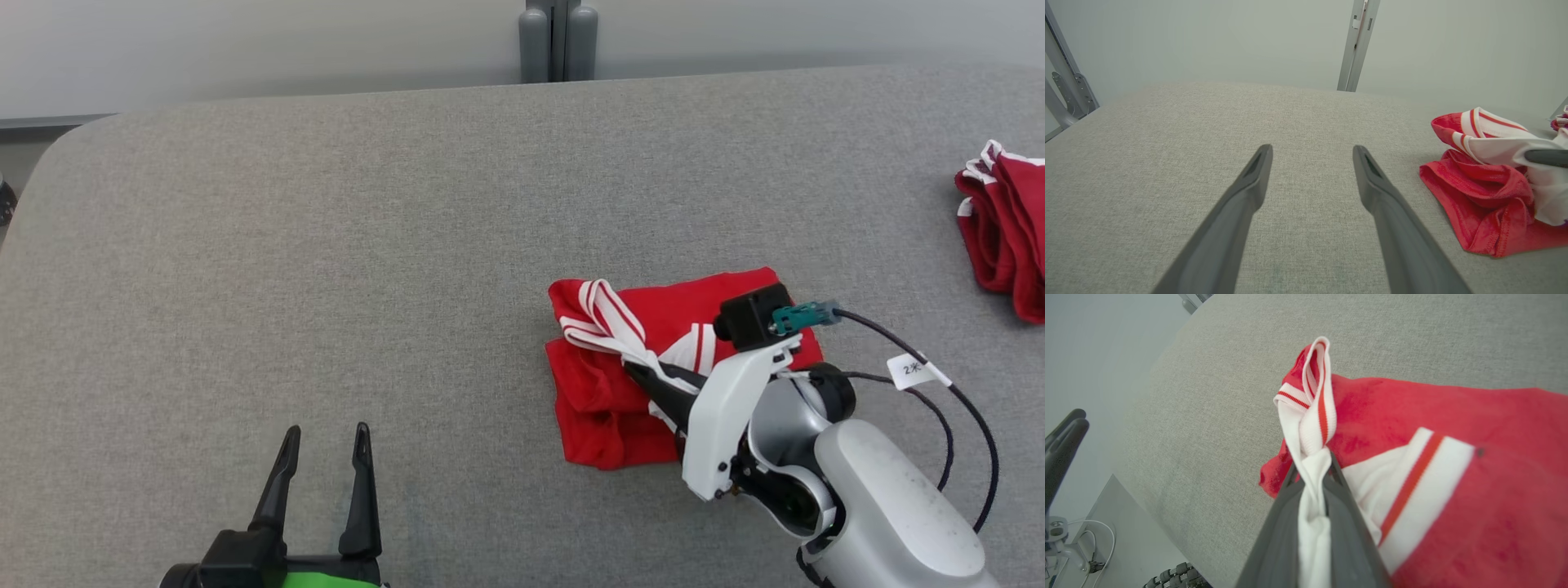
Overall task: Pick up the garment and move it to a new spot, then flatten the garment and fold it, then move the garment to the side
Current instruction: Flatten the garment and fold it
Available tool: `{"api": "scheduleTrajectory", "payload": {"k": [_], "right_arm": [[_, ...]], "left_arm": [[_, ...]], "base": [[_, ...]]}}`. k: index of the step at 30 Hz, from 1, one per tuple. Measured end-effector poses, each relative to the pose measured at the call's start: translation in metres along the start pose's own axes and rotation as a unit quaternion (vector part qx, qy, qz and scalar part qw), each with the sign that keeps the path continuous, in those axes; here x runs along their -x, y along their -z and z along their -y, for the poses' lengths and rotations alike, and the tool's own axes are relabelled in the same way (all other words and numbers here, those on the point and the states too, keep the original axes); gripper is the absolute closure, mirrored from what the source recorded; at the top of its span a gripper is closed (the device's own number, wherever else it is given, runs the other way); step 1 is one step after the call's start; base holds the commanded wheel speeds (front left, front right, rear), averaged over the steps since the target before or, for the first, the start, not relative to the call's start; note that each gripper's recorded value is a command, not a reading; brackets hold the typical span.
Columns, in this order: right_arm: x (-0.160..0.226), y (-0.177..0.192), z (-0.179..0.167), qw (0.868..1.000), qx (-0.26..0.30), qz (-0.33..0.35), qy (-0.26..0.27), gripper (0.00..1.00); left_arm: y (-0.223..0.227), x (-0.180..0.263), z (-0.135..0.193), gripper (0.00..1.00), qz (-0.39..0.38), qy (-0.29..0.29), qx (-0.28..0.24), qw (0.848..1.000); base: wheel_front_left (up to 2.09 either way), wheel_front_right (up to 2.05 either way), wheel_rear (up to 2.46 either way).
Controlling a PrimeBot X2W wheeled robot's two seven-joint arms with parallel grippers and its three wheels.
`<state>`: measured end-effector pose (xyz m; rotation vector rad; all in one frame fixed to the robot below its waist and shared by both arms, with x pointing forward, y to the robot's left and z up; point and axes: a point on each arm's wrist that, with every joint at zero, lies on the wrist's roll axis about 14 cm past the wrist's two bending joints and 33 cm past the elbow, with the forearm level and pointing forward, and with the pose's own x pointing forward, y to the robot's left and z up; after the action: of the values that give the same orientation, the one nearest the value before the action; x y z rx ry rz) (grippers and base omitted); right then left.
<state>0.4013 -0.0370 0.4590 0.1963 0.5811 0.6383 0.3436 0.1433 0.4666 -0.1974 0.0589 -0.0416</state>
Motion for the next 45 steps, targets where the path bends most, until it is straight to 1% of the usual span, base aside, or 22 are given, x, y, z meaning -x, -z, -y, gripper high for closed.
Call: {"api": "scheduleTrajectory", "payload": {"k": [3,12,13,14,15,18,21,25,27,30,31,33,34,36,37,38,39,41,45], "right_arm": [[-0.005,0.006,-0.011,1.0,-0.007,0.002,-0.01,1.0],[-0.013,0.02,-0.011,1.0,-0.02,0.003,0.005,1.0],[-0.014,0.02,-0.012,1.0,-0.025,0.006,0.004,0.84],[-0.015,0.019,-0.014,1.0,-0.028,0.012,0.003,0.07],[-0.015,0.015,-0.014,0.999,-0.034,0.023,0.004,0.0],[-0.012,-0.002,-0.016,0.996,-0.059,0.071,0.003,0.0],[-0.003,-0.024,-0.022,0.987,-0.085,0.132,-0.007,0.0],[0.018,-0.05,-0.014,0.973,-0.078,0.218,0.01,0.0],[0.034,-0.053,-0.003,0.965,-0.068,0.25,0.031,0.0],[0.056,-0.051,0.015,0.957,-0.045,0.278,0.066,0.0],[0.067,-0.049,0.025,0.951,-0.044,0.292,0.086,0.0],[0.082,-0.044,0.044,0.947,-0.022,0.297,0.12,0.0],[0.093,-0.038,0.059,0.944,-0.008,0.295,0.148,0.0],[0.108,-0.029,0.08,0.937,-0.007,0.294,0.186,0.0],[0.113,-0.023,0.089,0.936,-0.004,0.287,0.202,0.08],[0.117,-0.018,0.097,0.936,0.002,0.278,0.216,0.56],[0.119,-0.014,0.102,0.937,0.009,0.268,0.224,1.0],[0.114,-0.007,0.109,0.942,0.01,0.243,0.23,1.0],[0.09,0.0,0.108,0.956,0.036,0.197,0.214,1.0]], "left_arm": [[0.0,0.001,-0.003,0.0,0.0,-0.006,0.0,1.0],[0.004,0.0,-0.004,0.0,-0.007,-0.007,-0.001,1.0],[0.004,0.0,-0.004,0.0,-0.007,-0.006,-0.002,1.0],[0.005,-0.001,-0.004,0.0,-0.007,-0.006,-0.003,1.0],[0.004,-0.001,-0.004,0.0,-0.007,-0.005,-0.003,1.0],[0.002,0.0,-0.002,0.0,-0.004,0.0,-0.01,1.0],[0.0,0.0,-0.001,0.0,0.001,0.005,-0.018,1.0],[-0.004,0.002,0.0,0.0,0.007,0.01,-0.023,1.0],[-0.004,0.005,0.0,0.0,0.008,0.01,-0.025,1.0],[-0.004,0.01,-0.004,0.0,0.008,0.007,-0.028,1.0],[-0.004,0.011,-0.004,0.0,0.007,0.007,-0.029,1.0],[-0.004,0.012,-0.004,0.0,0.007,0.008,-0.031,0.999],[-0.004,0.013,-0.005,0.0,0.007,0.008,-0.031,0.999],[-0.004,0.014,-0.003,0.0,0.007,0.011,-0.032,0.999],[-0.004,0.013,-0.001,0.0,0.008,0.014,-0.032,0.999],[-0.005,0.013,0.0,0.0,0.008,0.017,-0.032,0.999],[-0.005,0.013,0.002,0.0,0.009,0.019,-0.032,0.999],[-0.004,0.012,0.004,0.0,0.007,0.023,-0.031,0.999],[0.0,0.01,0.004,0.0,0.001,0.023,-0.03,0.999]], "base": [[0.0,0.0,0.0],[0.0,0.0,0.0],[0.0,0.0,0.0],[0.0,0.0,0.0],[0.0,0.0,0.0],[0.0,0.0,0.0],[0.0,0.0,0.0],[0.0,0.0,0.0],[0.0,0.0,0.0],[0.0,0.0,0.0],[0.0,0.0,0.0],[0.0,0.0,0.0],[0.0,0.0,0.0],[0.0,0.0,0.0],[0.0,0.0,0.0],[0.0,0.0,0.0],[0.0,0.0,0.0],[0.0,0.0,0.0],[0.0,0.0,0.0]]}}
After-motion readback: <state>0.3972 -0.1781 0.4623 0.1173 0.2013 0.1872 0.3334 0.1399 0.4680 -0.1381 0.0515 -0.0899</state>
